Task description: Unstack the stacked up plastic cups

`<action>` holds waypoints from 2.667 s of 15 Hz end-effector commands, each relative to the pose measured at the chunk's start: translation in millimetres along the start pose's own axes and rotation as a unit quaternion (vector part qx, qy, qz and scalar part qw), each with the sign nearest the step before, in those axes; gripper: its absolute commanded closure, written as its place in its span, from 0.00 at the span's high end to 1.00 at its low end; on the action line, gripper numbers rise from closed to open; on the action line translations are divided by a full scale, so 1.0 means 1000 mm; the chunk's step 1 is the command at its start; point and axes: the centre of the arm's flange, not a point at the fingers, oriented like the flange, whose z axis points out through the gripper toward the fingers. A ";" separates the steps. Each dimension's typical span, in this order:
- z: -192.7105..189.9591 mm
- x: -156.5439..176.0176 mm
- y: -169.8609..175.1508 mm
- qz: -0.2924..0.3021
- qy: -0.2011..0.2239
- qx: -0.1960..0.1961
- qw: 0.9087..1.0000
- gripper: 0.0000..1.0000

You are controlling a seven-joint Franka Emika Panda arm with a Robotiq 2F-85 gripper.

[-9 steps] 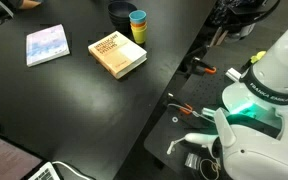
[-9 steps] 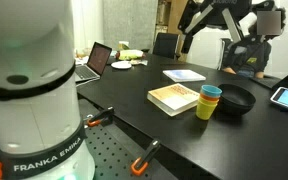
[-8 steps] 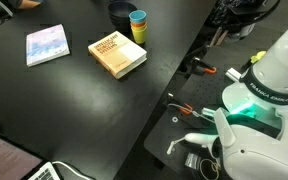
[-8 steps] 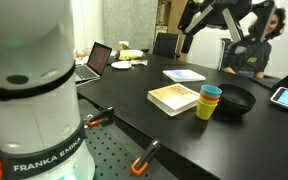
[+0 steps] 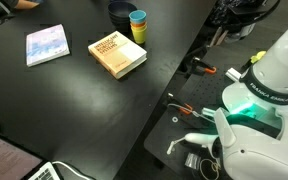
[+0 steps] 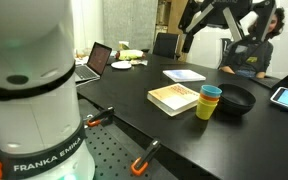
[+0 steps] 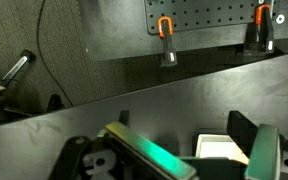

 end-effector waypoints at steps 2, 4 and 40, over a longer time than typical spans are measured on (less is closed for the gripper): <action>-0.016 0.011 -0.004 -0.005 -0.013 -0.030 0.999 1.00; -0.021 0.041 -0.010 -0.011 -0.026 -0.075 0.997 1.00; 0.124 0.304 -0.057 -0.002 0.072 -0.087 0.994 0.75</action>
